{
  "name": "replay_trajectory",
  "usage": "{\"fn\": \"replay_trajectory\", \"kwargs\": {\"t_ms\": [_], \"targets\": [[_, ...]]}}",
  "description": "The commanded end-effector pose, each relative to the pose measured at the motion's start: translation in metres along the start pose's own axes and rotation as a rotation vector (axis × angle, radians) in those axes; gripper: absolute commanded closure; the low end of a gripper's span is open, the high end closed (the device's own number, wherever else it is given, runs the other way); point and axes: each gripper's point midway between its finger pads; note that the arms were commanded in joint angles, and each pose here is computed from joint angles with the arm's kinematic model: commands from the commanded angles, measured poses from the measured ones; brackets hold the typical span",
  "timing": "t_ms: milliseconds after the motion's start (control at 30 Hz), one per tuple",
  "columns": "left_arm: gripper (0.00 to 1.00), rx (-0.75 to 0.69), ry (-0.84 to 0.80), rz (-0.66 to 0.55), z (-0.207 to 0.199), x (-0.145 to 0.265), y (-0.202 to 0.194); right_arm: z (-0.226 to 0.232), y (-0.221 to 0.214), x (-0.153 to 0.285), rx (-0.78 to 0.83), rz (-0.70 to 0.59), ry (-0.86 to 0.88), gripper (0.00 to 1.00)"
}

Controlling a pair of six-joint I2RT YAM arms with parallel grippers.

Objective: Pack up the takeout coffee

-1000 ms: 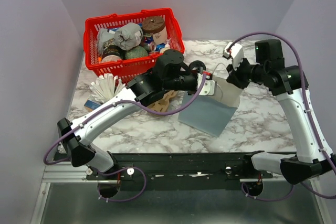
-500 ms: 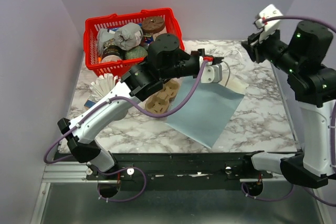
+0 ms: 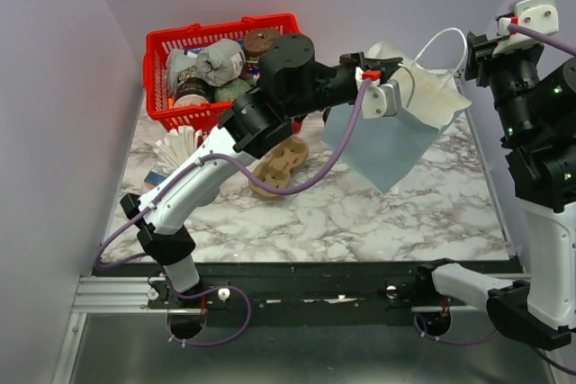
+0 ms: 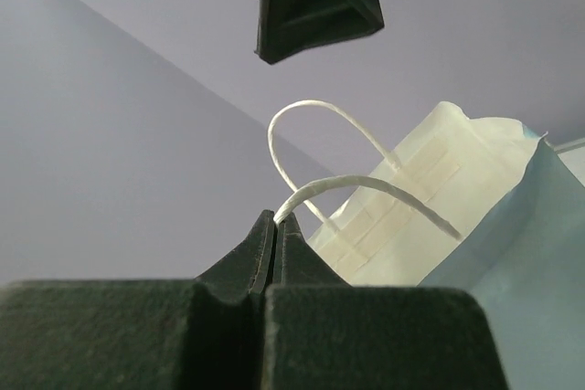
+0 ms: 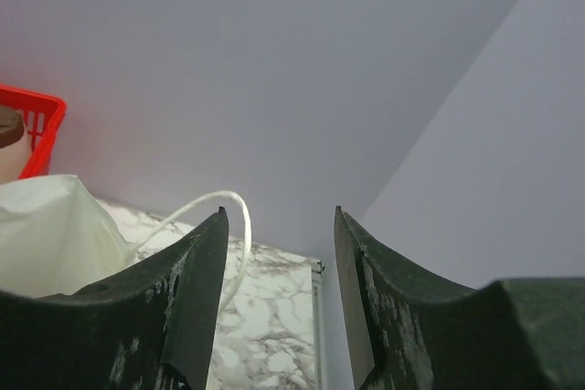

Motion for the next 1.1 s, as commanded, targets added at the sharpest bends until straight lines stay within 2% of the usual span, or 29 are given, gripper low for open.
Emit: {"fn": "replay_trajectory", "kwargs": {"t_ms": [0, 33, 67, 100, 133, 167, 200, 267, 300, 367, 400, 433, 500, 533, 667, 833, 1000, 1067], "targets": [[1.0, -0.046, 0.046, -0.03, 0.011, -0.001, 0.014, -0.009, -0.011, -0.004, 0.006, 0.042, -0.07, 0.41], [0.98, -0.041, 0.049, -0.023, 0.01, 0.001, 0.012, -0.009, -0.012, -0.005, 0.008, 0.045, -0.069, 0.41], [0.9, -0.032, 0.048, -0.014, 0.009, 0.002, 0.008, -0.009, -0.012, -0.004, 0.009, 0.043, -0.068, 0.41], [0.74, -0.011, 0.031, 0.022, 0.0, 0.001, -0.009, -0.009, -0.014, -0.003, 0.011, 0.047, -0.069, 0.41], [0.58, -0.011, 0.041, 0.015, 0.0, 0.008, -0.005, -0.005, -0.016, -0.004, 0.014, 0.052, -0.061, 0.41], [0.34, 0.007, 0.041, 0.026, -0.005, 0.012, -0.01, -0.005, -0.018, -0.004, 0.016, 0.054, -0.061, 0.41], [0.02, 0.026, 0.011, 0.085, -0.023, 0.011, -0.039, -0.003, -0.019, -0.004, 0.023, 0.056, -0.055, 0.41], [0.01, -0.011, -0.01, 0.15, -0.036, 0.033, -0.052, 0.002, -0.026, -0.006, 0.031, 0.071, -0.041, 0.41], [0.01, 0.012, -0.054, 0.228, -0.058, 0.042, -0.084, 0.003, -0.027, -0.004, 0.032, 0.072, -0.038, 0.41], [0.01, 0.015, -0.11, 0.288, -0.079, 0.076, -0.094, 0.012, -0.033, -0.004, 0.03, 0.084, -0.013, 0.4], [0.01, 0.01, -0.178, 0.359, -0.105, 0.092, -0.127, 0.014, -0.035, -0.002, 0.025, 0.086, -0.006, 0.4], [0.01, -0.012, -0.183, 0.338, -0.109, 0.113, -0.116, 0.018, -0.037, -0.002, 0.026, 0.088, 0.01, 0.4], [0.01, 0.015, -0.219, 0.338, -0.13, 0.13, -0.127, 0.027, -0.044, -0.004, 0.024, 0.102, 0.03, 0.4], [0.01, 0.025, -0.196, 0.312, -0.127, 0.133, -0.118, 0.031, -0.047, -0.007, 0.019, 0.11, 0.041, 0.4], [0.01, 0.045, -0.194, 0.342, -0.123, 0.133, -0.117, 0.049, -0.054, -0.017, -0.005, 0.126, 0.103, 0.4], [0.01, 0.041, -0.186, 0.292, -0.119, 0.122, -0.109, 0.069, -0.061, -0.019, -0.013, 0.146, 0.187, 0.38], [0.01, 0.054, -0.23, 0.265, -0.124, 0.109, -0.106, 0.125, -0.076, 0.0, -0.051, 0.21, 0.483, 0.37], [0.01, 0.058, -0.246, 0.251, -0.126, 0.106, -0.106, 0.143, -0.077, 0.021, -0.137, 0.272, 0.621, 0.37]]}}
Point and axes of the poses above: each gripper's point midway between its finger pads, its own x axis back along the fingers, its own z axis along the line the jaws close on, y = z × x, and after that the axes turned 15 degrees about x, right-handed
